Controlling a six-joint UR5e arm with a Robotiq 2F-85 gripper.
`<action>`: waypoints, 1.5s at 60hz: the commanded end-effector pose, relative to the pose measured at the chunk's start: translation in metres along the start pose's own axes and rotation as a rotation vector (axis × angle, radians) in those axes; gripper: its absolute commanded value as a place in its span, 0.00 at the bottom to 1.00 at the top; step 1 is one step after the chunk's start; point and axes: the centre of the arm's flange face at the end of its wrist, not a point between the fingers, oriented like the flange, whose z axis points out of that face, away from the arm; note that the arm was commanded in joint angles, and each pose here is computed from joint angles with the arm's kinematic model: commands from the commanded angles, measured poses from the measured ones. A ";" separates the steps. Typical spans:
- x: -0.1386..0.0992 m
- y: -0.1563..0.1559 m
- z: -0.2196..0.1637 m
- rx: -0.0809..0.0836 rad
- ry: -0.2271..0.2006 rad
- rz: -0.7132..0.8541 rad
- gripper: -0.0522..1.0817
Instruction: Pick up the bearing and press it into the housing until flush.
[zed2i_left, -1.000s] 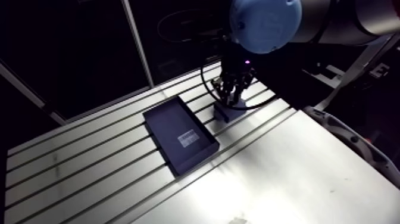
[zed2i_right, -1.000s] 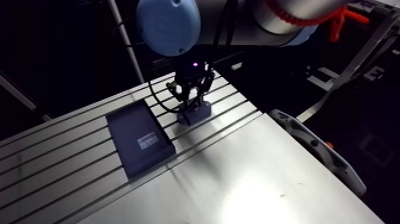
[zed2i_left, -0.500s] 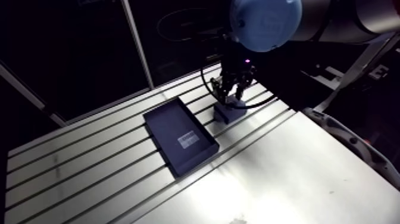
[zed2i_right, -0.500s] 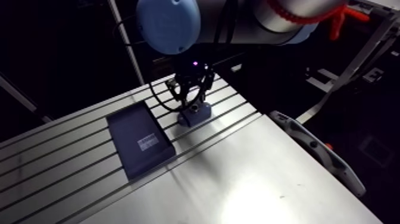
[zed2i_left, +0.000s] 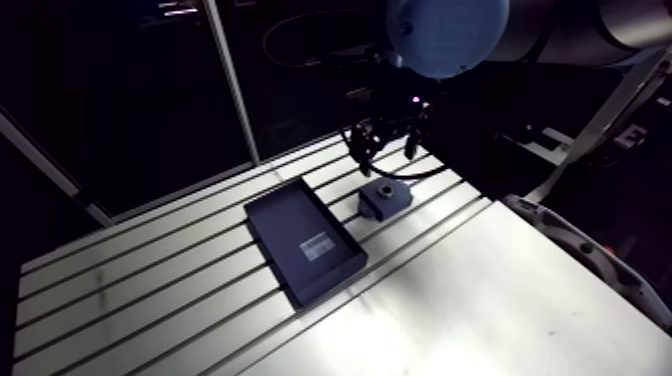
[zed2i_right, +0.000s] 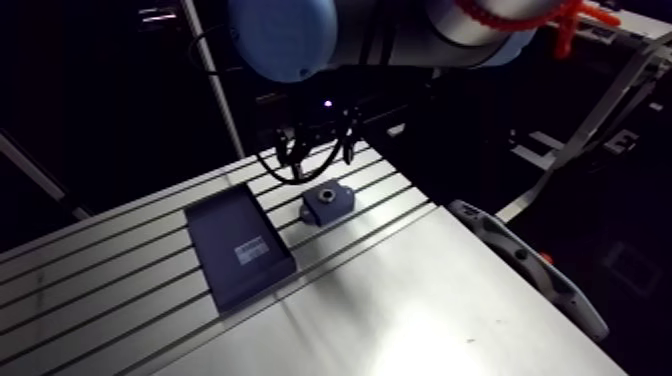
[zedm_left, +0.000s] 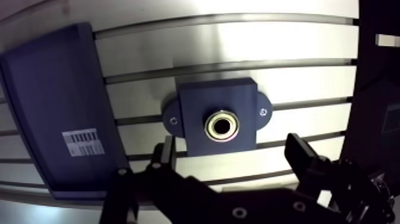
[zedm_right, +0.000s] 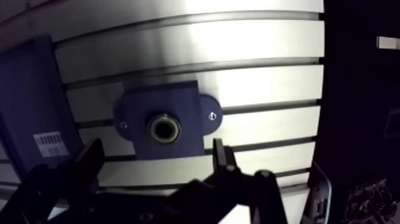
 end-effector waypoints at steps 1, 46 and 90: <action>-0.002 -0.002 -0.004 0.004 -0.004 0.000 0.56; -0.007 -0.004 0.004 0.010 -0.037 0.001 1.00; -0.006 -0.005 0.024 0.014 -0.047 -0.007 1.00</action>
